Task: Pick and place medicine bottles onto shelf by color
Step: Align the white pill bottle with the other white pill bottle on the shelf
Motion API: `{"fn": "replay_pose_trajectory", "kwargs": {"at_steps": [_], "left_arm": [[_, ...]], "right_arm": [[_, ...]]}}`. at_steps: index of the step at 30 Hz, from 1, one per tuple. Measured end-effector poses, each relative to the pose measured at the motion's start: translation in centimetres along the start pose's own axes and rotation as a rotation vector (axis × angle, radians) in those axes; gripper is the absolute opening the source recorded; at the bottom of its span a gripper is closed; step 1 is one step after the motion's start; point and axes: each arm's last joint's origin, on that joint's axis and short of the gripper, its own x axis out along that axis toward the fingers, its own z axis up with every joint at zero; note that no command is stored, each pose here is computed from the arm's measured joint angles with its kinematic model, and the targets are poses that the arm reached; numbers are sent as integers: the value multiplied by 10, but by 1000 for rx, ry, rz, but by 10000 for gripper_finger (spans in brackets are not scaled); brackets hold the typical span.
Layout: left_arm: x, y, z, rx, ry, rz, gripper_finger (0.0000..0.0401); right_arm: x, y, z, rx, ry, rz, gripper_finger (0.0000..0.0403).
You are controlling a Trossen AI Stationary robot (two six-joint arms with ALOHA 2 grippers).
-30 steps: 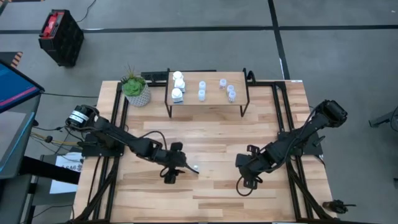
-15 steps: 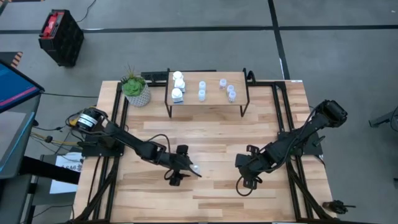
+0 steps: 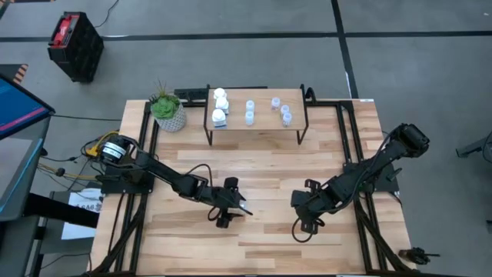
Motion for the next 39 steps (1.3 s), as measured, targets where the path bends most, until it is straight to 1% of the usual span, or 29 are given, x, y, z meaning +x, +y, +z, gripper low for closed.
{"fn": "replay_pose_trajectory", "kwargs": {"at_steps": [4, 12, 16, 24, 28, 34, 39], "left_arm": [[0, 0, 6, 6, -60, -3, 257], [0, 0, 1, 11, -9, -17, 225], [0, 0, 2, -8, -22, -8, 215], [0, 1, 3, 1, -32, 21, 200], [0, 1, 3, 7, -32, 23, 179], [0, 0, 3, 9, -33, -13, 141], [-1, 0, 8, 4, -80, -19, 106]], "right_arm": [[0, 0, 0, 0, 3, -3, 136], [0, -1, -1, -1, 6, -5, 136], [0, -1, -1, -1, 7, -5, 136], [0, -1, -1, -1, 7, -5, 136], [0, -1, -1, -1, 7, -6, 136], [0, -1, -1, -1, 7, -6, 136], [0, -1, -1, 0, 7, -5, 136]]}}
